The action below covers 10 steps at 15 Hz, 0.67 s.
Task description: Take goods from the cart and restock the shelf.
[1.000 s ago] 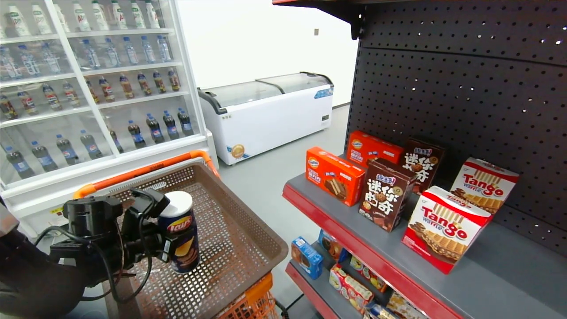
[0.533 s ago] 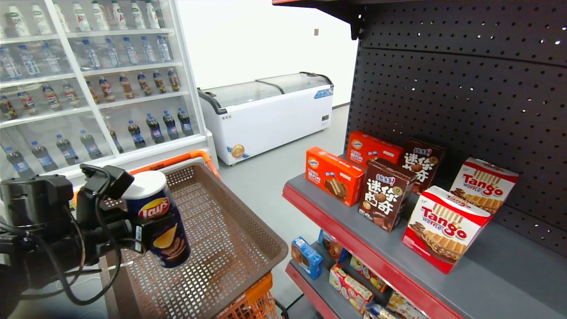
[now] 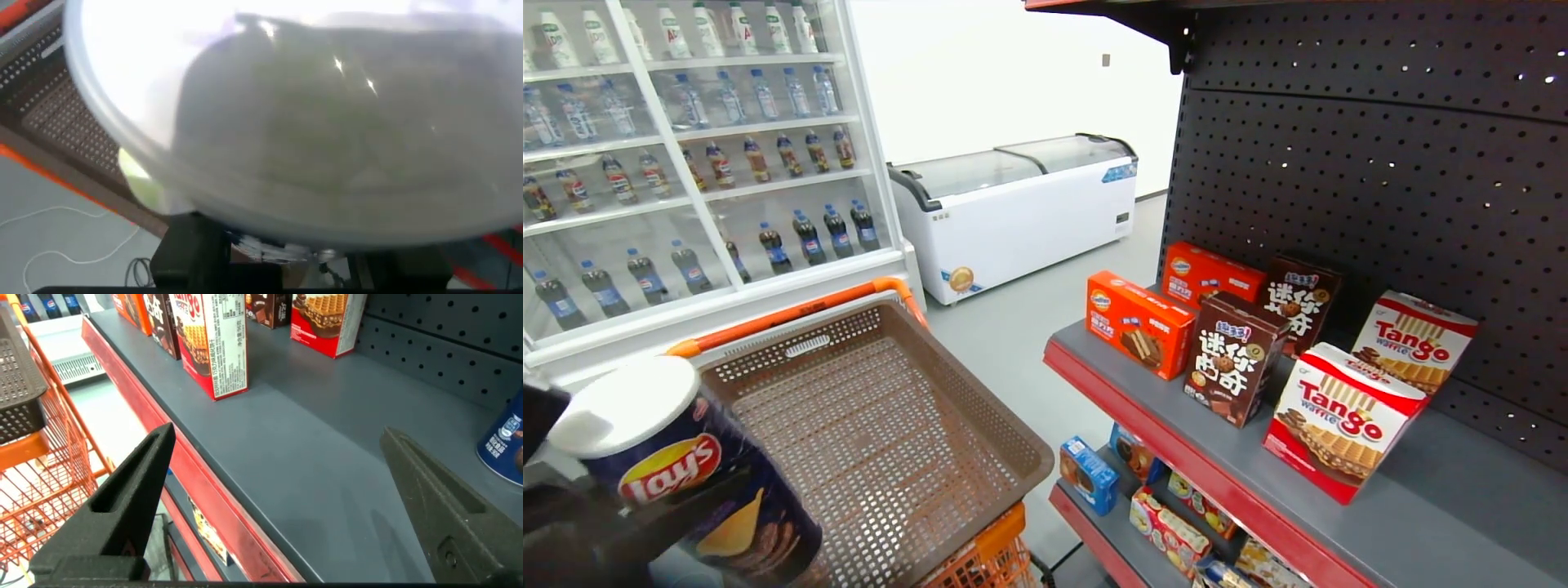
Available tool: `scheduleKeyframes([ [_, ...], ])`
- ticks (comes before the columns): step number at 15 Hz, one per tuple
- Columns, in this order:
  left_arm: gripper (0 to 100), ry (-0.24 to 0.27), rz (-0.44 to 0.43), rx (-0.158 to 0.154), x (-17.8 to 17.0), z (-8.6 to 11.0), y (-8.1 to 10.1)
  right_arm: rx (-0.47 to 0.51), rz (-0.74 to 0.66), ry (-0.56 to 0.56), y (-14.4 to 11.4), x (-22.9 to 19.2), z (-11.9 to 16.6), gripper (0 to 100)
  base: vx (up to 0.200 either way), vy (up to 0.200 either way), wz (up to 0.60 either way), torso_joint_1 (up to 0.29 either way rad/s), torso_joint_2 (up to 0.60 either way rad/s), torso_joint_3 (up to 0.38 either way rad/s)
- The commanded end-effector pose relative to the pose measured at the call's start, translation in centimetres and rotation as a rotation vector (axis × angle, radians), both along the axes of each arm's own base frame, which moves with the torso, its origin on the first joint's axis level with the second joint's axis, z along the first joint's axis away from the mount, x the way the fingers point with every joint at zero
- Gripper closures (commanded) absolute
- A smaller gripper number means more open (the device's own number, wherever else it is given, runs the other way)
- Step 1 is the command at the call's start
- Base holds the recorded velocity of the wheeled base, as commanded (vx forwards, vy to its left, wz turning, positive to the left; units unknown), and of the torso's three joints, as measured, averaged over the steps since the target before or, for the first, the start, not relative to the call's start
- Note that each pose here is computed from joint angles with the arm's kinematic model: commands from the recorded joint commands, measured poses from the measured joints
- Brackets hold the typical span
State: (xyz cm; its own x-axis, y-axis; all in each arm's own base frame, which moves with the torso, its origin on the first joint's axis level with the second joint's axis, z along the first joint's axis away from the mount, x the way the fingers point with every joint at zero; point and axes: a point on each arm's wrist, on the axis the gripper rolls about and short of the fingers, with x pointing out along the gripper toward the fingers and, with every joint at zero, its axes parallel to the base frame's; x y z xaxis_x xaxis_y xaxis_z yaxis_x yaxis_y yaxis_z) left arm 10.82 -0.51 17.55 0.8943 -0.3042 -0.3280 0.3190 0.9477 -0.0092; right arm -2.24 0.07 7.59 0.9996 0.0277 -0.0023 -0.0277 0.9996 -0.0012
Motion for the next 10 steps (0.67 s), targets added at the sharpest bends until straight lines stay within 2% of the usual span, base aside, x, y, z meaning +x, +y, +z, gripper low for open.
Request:
scheduleKeyframes([
  [1, 100, -0.081, 0.007, -0.006, -5.7, -0.4, -0.1, 0.0, 0.0, -0.001, 0.0, 0.0, 0.0, 0, 0.0, 0.0, 0.0, 0.0, 0.0, 0.0],
  [2, 100, -0.087, 0.019, -0.003, -7.4, -1.0, -0.1, 0.0, 0.0, 0.001, 0.0, 0.0, 0.0, 0, 0.0, 0.0, 0.0, 0.0, 0.0, 0.0],
  [5, 100, -0.133, 0.05, 0.005, -9.0, -1.5, -0.1, 0.0, 0.0, -0.001, 0.0, 0.0, 0.0, 0, 0.0, 0.0, 0.0, 0.0, 0.0, 0.0],
  [6, 100, -0.158, 0.054, -0.003, -9.4, -1.5, -0.1, 0.0, 0.0, 0.001, 0.0, 0.0, 0.0, 0, 0.0, 0.0, 0.0, 0.0, 0.0, 0.0],
  [7, 100, -0.176, 0.059, -0.041, -9.9, -1.6, -0.1, 0.0, 0.0, -0.001, 0.0, 0.0, 0.0, 0, 0.0, 0.0, 0.0, 0.0, 0.0, 0.0],
  [8, 100, -0.203, 0.044, -0.047, -10.5, -1.8, -0.1, 0.0, 0.0, 0.001, 0.0, 0.0, 0.0, 0, 0.0, 0.0, 0.0, 0.0, 0.0, 0.0],
  [9, 100, -0.208, 0.023, -0.047, -10.7, -2.2, -0.2, 0.0, 0.0, -0.001, 0.0, 0.0, 0.0, 0, 0.0, 0.0, 0.0, 0.0, 0.0, 0.0],
  [10, 100, -0.224, 0.004, -0.037, -11.1, -2.6, -0.1, 0.0, 0.0, 0.001, 0.0, 0.0, 0.0, 0, 0.0, 0.0, 0.0, 0.0, 0.0, 0.0],
])
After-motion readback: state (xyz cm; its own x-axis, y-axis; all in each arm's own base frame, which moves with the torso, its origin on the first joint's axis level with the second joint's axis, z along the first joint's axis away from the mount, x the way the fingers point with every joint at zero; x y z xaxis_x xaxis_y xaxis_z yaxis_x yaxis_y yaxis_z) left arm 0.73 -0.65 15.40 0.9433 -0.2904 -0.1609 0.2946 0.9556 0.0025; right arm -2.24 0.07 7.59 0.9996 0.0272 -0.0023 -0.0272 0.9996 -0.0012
